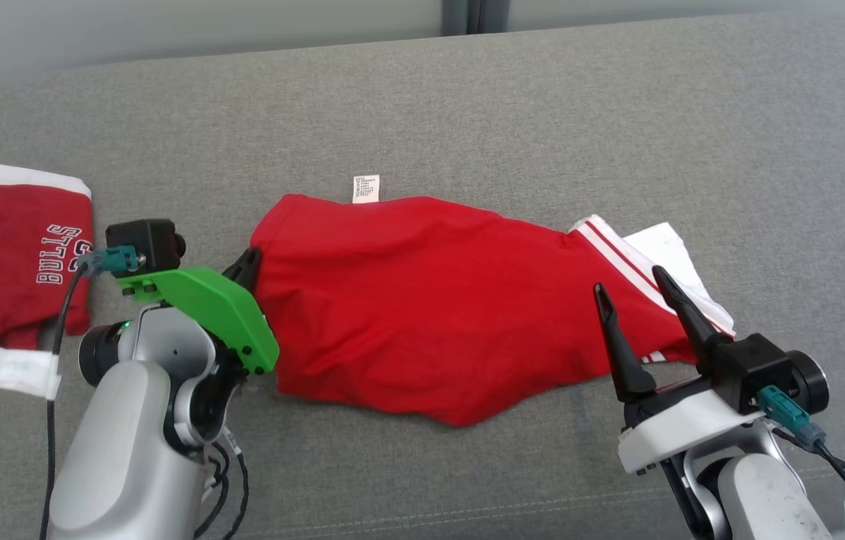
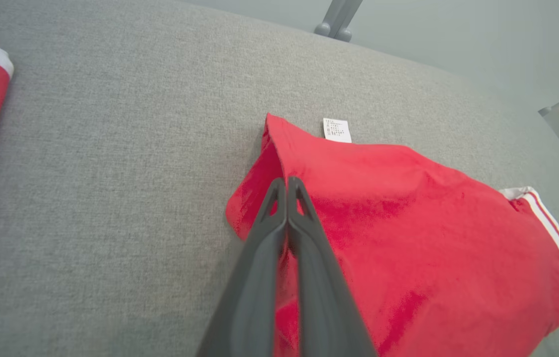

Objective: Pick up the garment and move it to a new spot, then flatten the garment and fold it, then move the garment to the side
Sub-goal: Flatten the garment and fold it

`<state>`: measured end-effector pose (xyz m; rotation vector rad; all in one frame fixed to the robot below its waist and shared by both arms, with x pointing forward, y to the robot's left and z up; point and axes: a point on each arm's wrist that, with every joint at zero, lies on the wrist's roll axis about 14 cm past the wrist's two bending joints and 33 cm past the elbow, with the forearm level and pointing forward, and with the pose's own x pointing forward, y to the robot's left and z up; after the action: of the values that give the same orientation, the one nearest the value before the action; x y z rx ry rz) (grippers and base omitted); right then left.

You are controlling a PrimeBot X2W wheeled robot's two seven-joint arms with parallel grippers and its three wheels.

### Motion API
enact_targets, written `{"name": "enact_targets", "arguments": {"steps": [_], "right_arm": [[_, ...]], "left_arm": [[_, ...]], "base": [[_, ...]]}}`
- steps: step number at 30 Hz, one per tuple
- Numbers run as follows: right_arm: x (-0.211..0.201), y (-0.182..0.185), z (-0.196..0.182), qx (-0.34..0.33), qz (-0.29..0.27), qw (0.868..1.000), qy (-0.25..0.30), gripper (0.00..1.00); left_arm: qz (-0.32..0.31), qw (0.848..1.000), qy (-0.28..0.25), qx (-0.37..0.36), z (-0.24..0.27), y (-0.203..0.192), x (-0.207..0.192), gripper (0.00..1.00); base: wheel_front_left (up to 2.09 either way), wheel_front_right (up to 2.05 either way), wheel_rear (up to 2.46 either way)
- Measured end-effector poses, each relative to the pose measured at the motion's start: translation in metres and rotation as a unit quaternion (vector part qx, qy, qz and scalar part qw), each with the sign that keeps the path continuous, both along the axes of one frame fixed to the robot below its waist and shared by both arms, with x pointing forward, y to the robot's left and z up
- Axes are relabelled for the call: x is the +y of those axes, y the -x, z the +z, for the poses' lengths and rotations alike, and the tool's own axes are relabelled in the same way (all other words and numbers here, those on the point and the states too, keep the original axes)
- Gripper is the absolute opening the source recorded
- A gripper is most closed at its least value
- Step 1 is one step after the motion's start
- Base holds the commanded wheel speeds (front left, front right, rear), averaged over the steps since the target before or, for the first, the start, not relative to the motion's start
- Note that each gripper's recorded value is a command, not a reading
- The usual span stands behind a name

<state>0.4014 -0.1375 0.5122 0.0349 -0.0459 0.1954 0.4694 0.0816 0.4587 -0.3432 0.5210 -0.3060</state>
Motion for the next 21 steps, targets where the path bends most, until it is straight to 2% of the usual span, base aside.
{"name": "enact_targets", "arguments": {"steps": [8, 21], "right_arm": [[0.011, -0.004, 0.001, 0.000, 0.015, 1.000, -0.001, 1.00], [0.023, -0.008, -0.003, 0.006, 0.034, 0.999, 0.002, 1.00]], "left_arm": [[0.030, 0.999, 0.030, 0.006, 0.012, 0.058, 0.022, 0.00], [0.092, 0.990, 0.029, 0.098, -0.029, 0.120, 0.050, 0.00]], "base": [[0.00, 0.00, 0.00], [0.00, 0.00, 0.00]]}}
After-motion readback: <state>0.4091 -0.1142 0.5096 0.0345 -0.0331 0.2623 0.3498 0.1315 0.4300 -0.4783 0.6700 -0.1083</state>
